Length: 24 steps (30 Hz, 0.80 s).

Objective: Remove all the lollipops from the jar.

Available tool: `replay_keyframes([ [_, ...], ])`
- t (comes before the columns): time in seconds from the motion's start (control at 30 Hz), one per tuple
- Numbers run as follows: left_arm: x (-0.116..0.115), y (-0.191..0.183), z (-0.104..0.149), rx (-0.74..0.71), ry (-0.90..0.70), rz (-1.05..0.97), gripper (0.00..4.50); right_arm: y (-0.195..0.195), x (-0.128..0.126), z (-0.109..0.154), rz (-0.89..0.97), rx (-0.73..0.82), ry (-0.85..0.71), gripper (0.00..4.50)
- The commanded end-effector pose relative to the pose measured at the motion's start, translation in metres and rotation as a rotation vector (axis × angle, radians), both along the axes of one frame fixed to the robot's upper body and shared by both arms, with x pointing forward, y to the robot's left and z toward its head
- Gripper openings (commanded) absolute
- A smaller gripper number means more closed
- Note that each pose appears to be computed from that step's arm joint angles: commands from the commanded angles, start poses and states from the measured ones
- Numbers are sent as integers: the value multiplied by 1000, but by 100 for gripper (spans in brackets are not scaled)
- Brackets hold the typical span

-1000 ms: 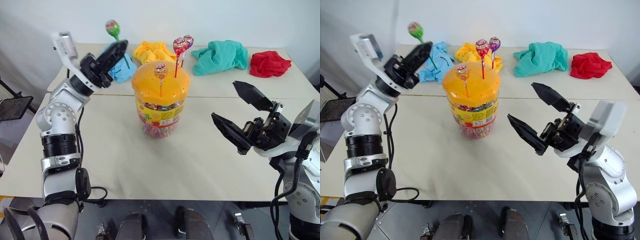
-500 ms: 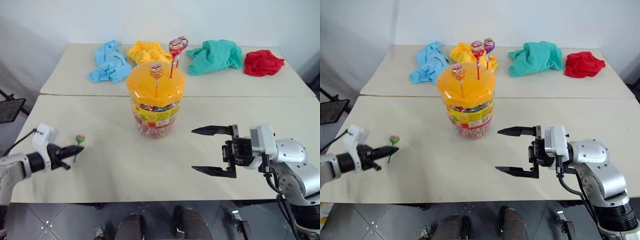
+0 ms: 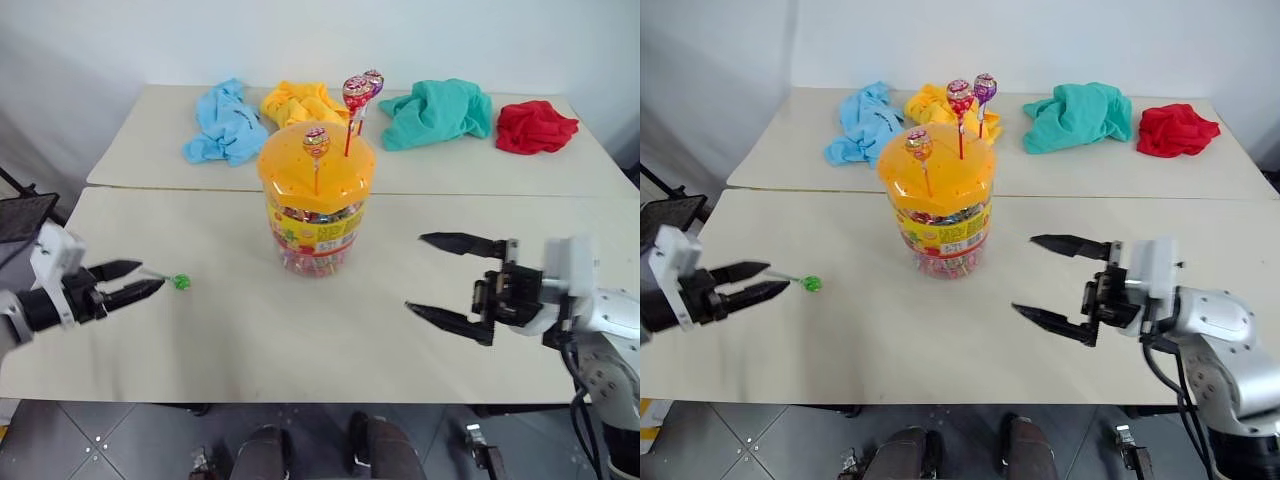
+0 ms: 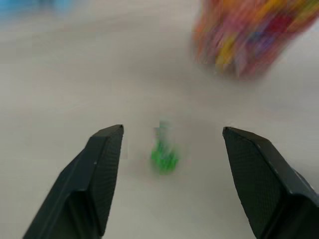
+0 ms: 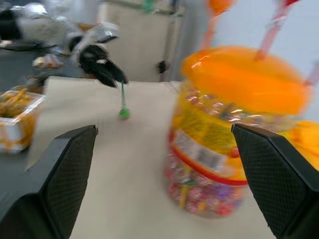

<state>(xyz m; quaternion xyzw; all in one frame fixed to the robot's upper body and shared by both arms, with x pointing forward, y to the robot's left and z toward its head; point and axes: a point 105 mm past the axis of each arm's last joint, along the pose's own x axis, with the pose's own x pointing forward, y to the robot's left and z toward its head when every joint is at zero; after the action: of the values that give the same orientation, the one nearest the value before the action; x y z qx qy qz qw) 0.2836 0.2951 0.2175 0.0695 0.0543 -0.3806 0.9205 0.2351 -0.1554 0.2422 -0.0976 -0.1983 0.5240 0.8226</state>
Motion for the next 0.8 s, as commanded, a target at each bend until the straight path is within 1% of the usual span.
replay_keyframes([
  [0.03,-3,-47,49,-108,-158,-276,329,-13,-8,27,-95,122,-72,450],
  [0.07,-1,-71,60,-145,-195,-370,329,-16,-9,29,-119,140,-83,450],
  [0.13,1,-103,74,-187,-233,-485,329,-19,-10,31,-144,157,-92,450],
  [0.23,6,-149,87,-227,-291,-629,329,-19,-15,27,-153,161,-96,450],
  [0.33,7,-173,90,-252,-296,-695,329,-17,-18,22,-154,158,-93,450],
  [0.4,11,-192,86,-211,-310,-729,329,-17,-20,19,-166,160,-97,450],
  [0.47,19,-199,86,-197,-325,-705,329,-17,-21,17,-176,159,-100,450],
  [0.63,28,-210,89,-212,-335,-684,329,-14,-23,14,-187,169,-100,450],
  [0.73,30,-214,90,-238,-329,-686,271,-12,-25,15,-187,177,-103,450],
  [0.8,32,-213,89,-239,-323,-686,211,-11,-25,16,-188,179,-105,450],
])
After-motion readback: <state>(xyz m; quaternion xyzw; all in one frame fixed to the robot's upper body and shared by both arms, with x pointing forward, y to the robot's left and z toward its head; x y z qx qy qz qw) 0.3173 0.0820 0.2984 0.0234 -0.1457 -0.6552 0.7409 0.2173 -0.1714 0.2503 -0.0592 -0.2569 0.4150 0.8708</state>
